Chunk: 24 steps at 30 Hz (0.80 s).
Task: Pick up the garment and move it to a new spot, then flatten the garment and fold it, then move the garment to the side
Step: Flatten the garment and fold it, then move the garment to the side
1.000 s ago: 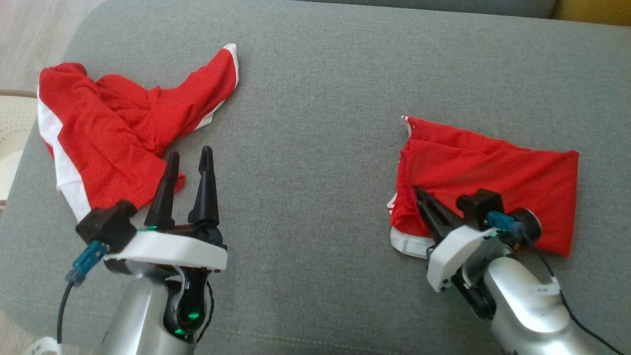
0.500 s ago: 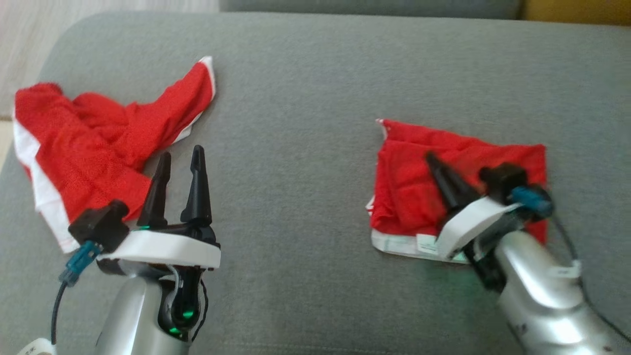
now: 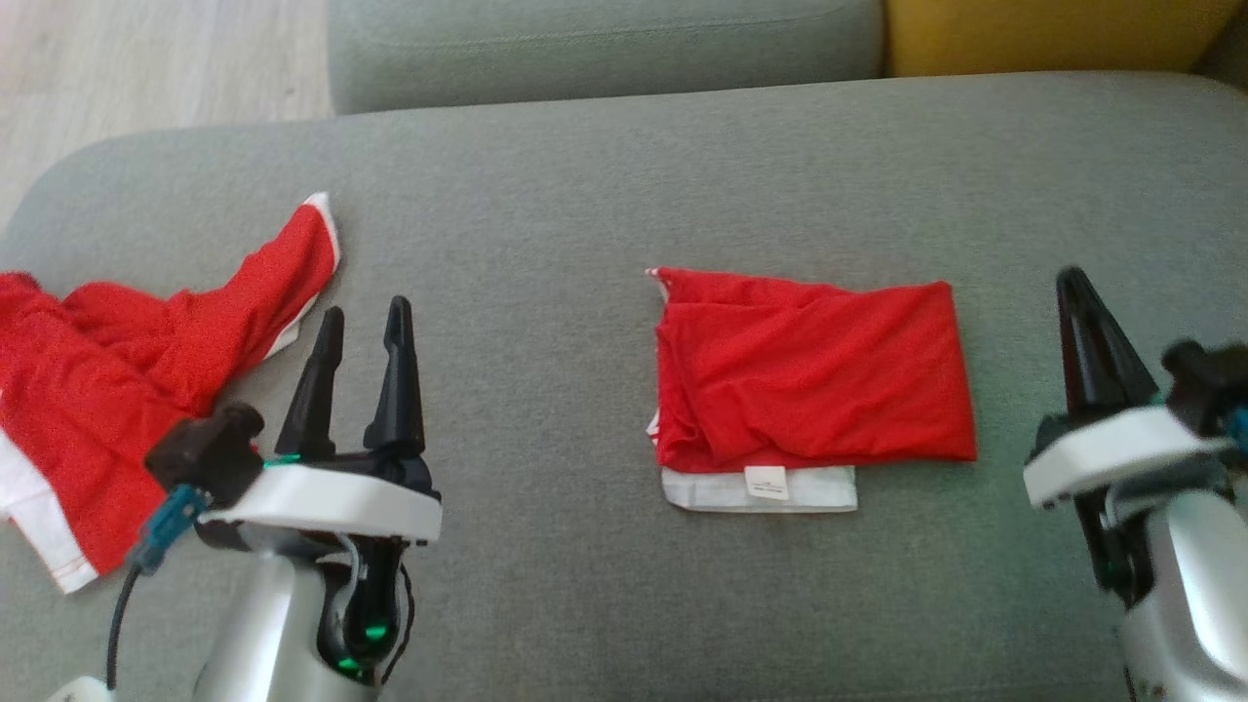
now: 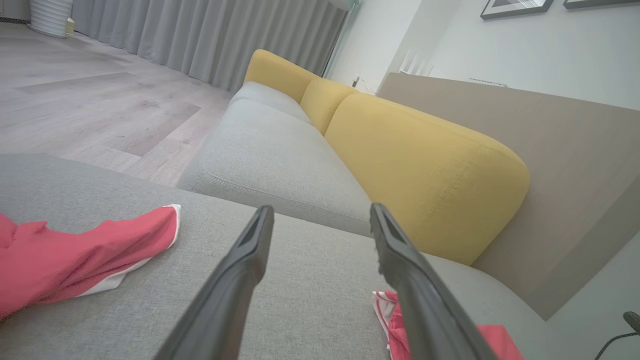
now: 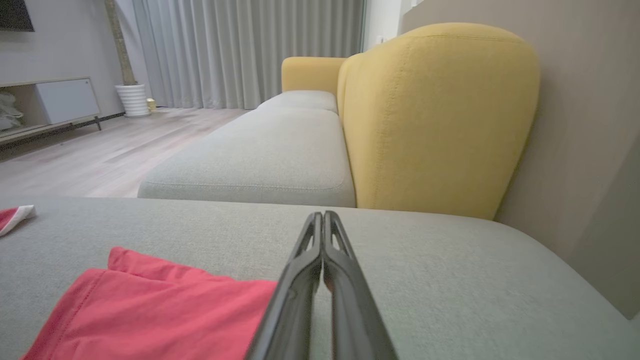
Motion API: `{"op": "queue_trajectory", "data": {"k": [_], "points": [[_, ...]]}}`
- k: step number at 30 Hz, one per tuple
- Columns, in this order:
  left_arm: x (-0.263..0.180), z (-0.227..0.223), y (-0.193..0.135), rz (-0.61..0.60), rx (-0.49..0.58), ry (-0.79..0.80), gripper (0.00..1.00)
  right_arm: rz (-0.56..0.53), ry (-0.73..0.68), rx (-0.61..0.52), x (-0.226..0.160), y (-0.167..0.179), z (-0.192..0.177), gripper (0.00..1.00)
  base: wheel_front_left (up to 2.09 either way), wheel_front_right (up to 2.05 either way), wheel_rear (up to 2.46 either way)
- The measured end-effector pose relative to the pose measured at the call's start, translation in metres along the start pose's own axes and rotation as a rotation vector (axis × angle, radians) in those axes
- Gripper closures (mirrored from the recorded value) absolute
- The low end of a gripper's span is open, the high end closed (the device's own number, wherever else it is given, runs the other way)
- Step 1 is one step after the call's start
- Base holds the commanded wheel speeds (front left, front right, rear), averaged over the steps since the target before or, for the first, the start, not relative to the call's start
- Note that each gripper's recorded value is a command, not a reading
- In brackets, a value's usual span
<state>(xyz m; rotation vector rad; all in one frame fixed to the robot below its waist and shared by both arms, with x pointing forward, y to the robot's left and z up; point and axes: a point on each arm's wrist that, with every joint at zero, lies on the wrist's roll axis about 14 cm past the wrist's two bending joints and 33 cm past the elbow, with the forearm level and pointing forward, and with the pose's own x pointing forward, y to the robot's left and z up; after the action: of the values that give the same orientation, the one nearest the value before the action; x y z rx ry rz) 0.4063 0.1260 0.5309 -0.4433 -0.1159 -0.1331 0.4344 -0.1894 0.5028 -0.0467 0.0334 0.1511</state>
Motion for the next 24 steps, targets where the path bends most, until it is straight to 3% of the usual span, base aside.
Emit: {"op": "queue_trajectory", "data": {"k": [3,4,5,6,13,24], "points": [[-0.002,-0.004,-0.013,-0.039,0.01,0.012,0.0,-0.067,-0.03,0.02,-0.023,-0.012,0.003,1.0,0.0,0.0,0.0],[-0.003,-0.007,-0.017,-0.051,0.014,0.019,0.0,-0.086,-0.043,0.034,-0.027,-0.014,0.005,0.76,0.0,0.0,0.0],[-0.005,-0.009,-0.02,-0.056,0.012,0.025,0.0,-0.101,-0.056,0.045,-0.031,-0.015,0.007,0.05,0.0,0.0,0.0],[-0.007,-0.011,-0.019,-0.053,0.012,0.032,0.0,-0.117,-0.062,0.056,-0.034,-0.017,0.008,0.0,0.0,0.0,0.0],[-0.017,-0.02,-0.014,-0.027,0.017,0.06,0.0,-0.147,-0.041,0.07,-0.05,-0.016,-0.002,0.0,0.0,0.0,0.0],[-0.013,-0.028,-0.005,-0.005,0.023,0.08,0.0,-0.116,0.056,0.115,-0.036,-0.003,-0.028,0.0,0.0,0.0,0.0]]}}
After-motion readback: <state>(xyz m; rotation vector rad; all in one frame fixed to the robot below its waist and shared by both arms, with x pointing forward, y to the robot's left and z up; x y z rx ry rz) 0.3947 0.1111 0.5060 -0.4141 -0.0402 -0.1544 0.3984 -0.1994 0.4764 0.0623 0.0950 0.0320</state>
